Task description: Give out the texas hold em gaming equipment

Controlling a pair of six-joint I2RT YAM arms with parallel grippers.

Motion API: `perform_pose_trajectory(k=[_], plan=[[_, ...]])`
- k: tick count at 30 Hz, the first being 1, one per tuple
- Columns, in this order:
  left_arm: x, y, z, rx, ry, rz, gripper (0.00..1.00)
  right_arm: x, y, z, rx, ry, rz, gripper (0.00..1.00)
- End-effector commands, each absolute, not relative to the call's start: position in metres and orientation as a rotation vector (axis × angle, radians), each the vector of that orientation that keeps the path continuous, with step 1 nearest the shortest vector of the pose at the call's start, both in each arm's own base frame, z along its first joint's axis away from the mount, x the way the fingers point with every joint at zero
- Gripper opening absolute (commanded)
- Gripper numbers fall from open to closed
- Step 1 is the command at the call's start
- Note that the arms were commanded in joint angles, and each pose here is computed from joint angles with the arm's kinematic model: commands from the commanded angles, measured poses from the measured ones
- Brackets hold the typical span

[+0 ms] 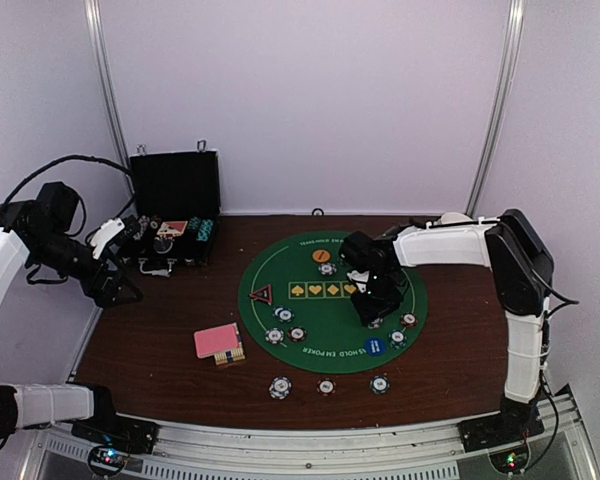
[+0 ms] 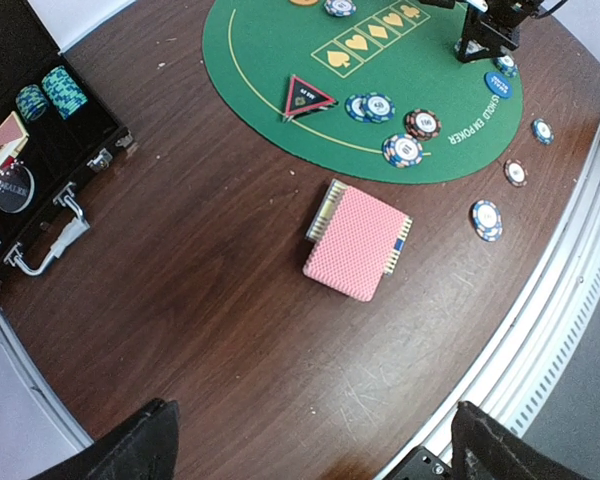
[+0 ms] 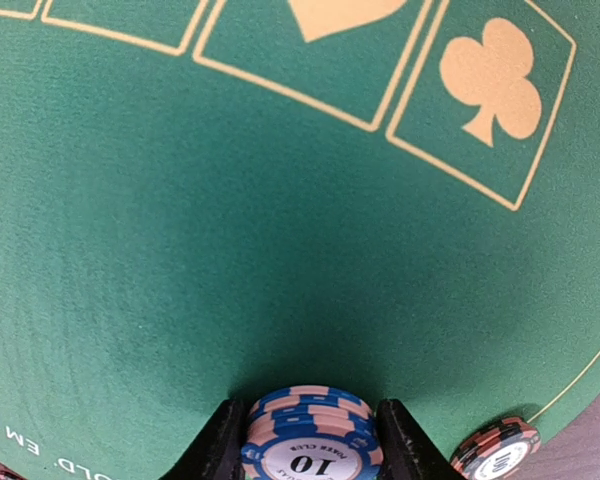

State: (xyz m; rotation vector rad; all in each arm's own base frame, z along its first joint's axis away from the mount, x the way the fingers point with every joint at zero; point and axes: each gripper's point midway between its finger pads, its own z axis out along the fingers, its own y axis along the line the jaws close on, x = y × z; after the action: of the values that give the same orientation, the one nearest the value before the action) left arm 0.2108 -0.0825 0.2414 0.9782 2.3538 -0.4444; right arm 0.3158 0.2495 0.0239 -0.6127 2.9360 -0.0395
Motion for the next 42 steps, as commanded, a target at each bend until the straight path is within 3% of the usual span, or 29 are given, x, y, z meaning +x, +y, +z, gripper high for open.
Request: perform_pose_trajectory(k=[1,18,34,38,42], plan=[[0.208,-0.087,0.24,1.001,2.337,-0.473,0.97,0.313,0.27,0.033,-0.643,2.895,0.005,0.0],[0.201,-0.089,0.221,1.011,2.409,-0.543,0.98,0.256,0.305,0.03,-0.774,2.889,0.035,0.0],[0.194,-0.102,0.212,1.109,2.411,-0.549,0.98,0.241,0.293,0.035,-0.763,2.909,0.041,0.0],[0.191,-0.105,0.206,1.129,2.424,-0.557,0.98,0.238,0.289,0.031,-0.766,2.921,0.028,0.09],[0.191,-0.108,0.198,1.161,2.437,-0.539,0.98,0.24,0.29,0.038,-0.756,2.907,0.037,0.37]])
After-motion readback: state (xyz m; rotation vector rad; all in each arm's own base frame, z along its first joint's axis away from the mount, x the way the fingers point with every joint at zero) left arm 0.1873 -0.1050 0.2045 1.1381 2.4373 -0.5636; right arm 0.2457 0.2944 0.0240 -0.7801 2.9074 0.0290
